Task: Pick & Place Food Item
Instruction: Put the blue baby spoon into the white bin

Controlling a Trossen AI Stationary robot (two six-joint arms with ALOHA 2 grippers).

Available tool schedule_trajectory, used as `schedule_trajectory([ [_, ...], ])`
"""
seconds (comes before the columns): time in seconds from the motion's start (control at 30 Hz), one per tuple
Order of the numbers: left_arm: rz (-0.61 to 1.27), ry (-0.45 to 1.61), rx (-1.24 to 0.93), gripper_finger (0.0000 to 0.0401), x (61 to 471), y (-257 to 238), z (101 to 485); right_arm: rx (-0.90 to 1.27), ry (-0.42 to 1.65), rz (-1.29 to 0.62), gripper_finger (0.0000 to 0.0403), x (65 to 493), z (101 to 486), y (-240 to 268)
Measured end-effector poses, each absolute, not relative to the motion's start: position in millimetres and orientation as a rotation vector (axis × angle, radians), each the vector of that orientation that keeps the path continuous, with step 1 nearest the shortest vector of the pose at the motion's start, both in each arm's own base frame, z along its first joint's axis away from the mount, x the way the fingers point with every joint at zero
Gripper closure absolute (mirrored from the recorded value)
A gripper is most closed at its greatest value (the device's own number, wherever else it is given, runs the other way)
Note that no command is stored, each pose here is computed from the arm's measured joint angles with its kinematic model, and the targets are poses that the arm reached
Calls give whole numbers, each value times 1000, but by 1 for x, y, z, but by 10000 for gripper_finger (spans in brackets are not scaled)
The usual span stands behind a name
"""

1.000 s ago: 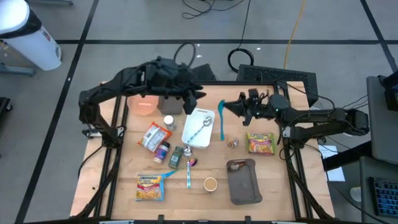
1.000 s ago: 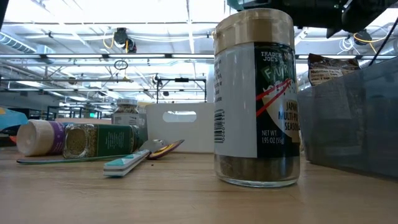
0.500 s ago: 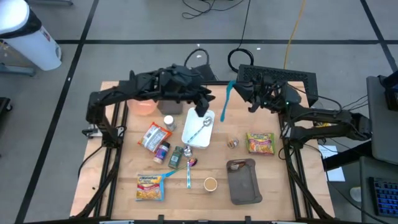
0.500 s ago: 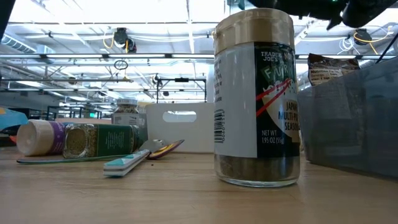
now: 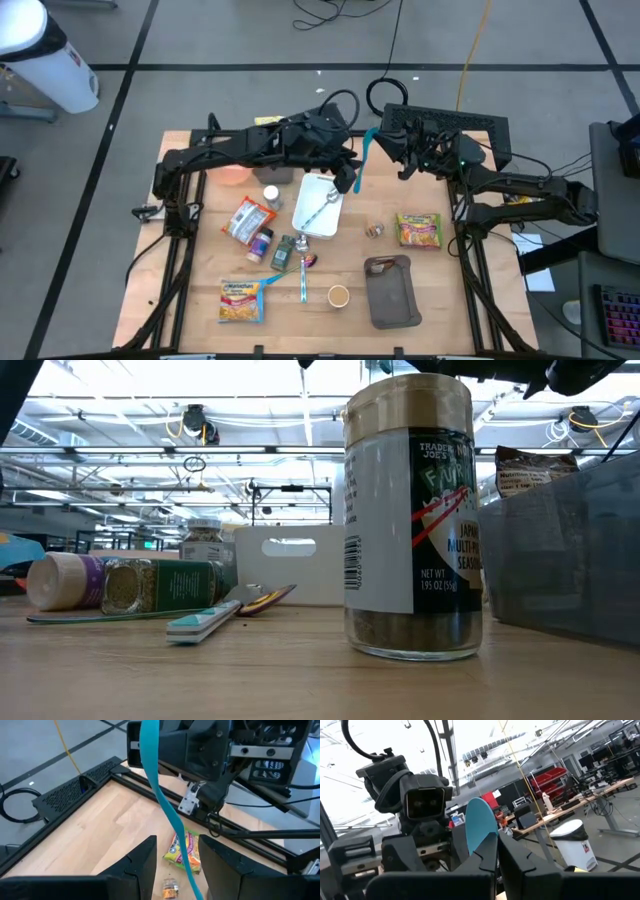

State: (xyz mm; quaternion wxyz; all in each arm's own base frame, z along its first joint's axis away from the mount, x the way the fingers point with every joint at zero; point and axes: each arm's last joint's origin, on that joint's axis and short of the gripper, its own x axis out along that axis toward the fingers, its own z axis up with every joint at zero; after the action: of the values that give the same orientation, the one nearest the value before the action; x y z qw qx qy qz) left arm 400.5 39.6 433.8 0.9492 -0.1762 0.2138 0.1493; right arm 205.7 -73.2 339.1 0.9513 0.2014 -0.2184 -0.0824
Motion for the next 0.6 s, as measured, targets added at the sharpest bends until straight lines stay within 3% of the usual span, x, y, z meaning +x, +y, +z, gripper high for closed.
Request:
schedule_trajectory([
  [0.6, 252, 438, -366, 247, 421, 39, 417, 406, -449, -170, 403, 206, 339, -73],
])
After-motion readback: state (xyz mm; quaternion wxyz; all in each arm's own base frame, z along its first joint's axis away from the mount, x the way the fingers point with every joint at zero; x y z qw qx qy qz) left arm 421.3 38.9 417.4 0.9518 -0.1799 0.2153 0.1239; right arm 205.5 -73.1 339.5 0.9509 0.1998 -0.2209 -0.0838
